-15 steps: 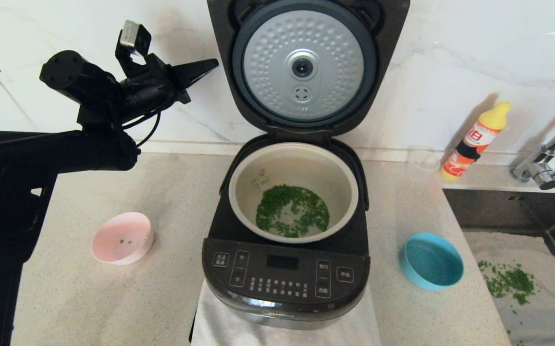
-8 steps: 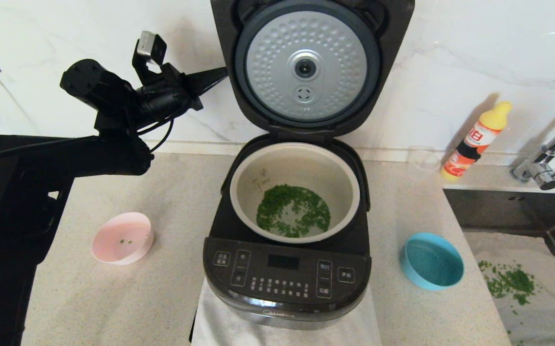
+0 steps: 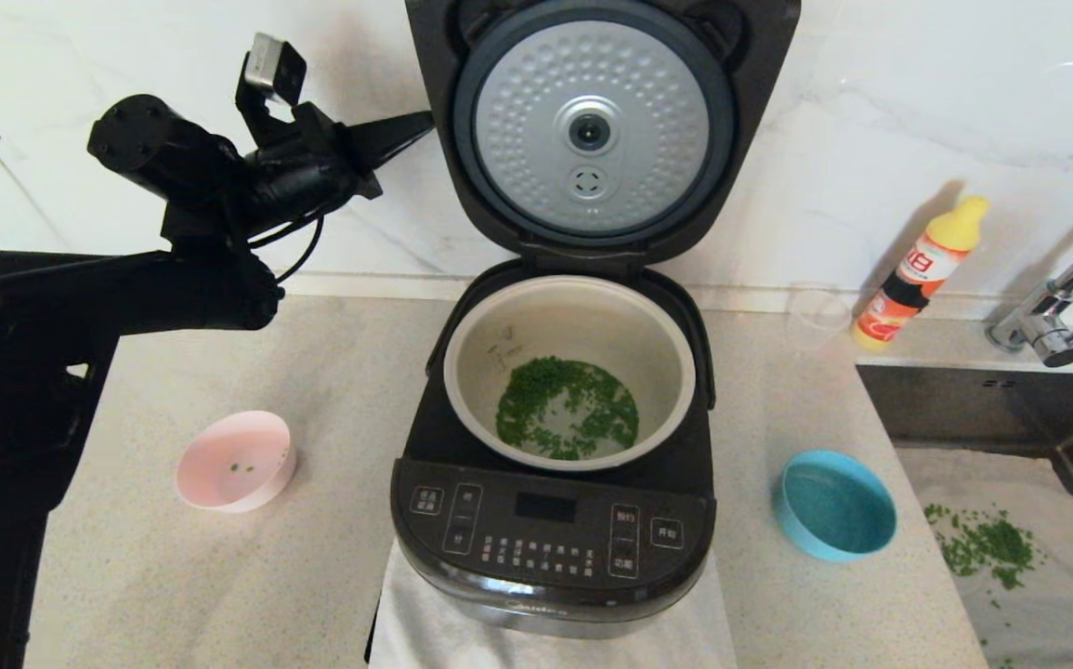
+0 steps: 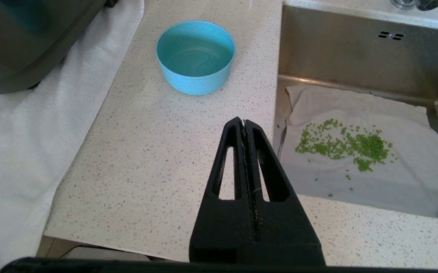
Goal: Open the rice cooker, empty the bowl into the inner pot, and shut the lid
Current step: Close the rice cooker
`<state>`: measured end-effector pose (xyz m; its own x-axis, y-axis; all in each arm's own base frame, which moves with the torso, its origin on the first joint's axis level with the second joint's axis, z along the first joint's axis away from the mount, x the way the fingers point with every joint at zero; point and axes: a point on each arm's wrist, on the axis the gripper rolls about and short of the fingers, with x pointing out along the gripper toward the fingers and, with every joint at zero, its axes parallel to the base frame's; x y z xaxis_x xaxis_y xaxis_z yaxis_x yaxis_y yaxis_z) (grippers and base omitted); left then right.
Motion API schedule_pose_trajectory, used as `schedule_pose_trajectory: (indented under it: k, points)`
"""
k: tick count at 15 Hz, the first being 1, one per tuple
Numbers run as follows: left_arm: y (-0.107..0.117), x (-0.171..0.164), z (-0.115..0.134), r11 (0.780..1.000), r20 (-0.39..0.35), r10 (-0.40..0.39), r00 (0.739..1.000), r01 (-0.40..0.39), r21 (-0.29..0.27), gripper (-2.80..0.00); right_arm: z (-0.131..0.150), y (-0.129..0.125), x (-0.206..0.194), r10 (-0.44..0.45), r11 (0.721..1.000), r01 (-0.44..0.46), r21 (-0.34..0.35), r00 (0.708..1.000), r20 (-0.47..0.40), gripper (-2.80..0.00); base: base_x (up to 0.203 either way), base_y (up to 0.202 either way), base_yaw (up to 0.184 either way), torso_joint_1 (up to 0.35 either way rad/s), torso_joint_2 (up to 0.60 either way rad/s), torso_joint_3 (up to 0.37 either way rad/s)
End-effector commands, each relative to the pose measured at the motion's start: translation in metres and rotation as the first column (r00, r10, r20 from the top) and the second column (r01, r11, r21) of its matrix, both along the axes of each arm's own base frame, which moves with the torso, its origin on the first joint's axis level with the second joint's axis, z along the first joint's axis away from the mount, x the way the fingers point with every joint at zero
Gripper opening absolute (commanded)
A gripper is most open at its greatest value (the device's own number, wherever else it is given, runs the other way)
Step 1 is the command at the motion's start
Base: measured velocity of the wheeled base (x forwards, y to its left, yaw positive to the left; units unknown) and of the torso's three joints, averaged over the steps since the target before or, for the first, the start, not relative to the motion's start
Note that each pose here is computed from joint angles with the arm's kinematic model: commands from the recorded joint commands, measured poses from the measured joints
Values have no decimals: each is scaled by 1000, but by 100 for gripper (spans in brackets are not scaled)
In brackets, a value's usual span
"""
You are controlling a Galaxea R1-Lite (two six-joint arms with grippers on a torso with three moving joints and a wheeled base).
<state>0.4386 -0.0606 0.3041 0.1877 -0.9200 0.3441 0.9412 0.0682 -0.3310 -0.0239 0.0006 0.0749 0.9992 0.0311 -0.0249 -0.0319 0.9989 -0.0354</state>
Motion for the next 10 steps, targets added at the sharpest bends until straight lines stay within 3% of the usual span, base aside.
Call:
schedule_pose_trajectory:
  k: [1,6,10]
  points:
    - [8,-27,30,1000,52,9,999,-9,-3,-280,0,0,0,1,1000,-1,-1,1000,0,-280,0,0,0,0,0,0]
    - [21,-106,80,1000,79,20,997,-21,4,-280,0,0,0,1,1000,-1,-1,1000,-1,-280,0,0,0,0,0,0]
    - [28,-189,93,995,25,-31,999,29,91,-280,0,0,0,1,1000,-1,-1,1000,-1,-280,0,0,0,0,0,0]
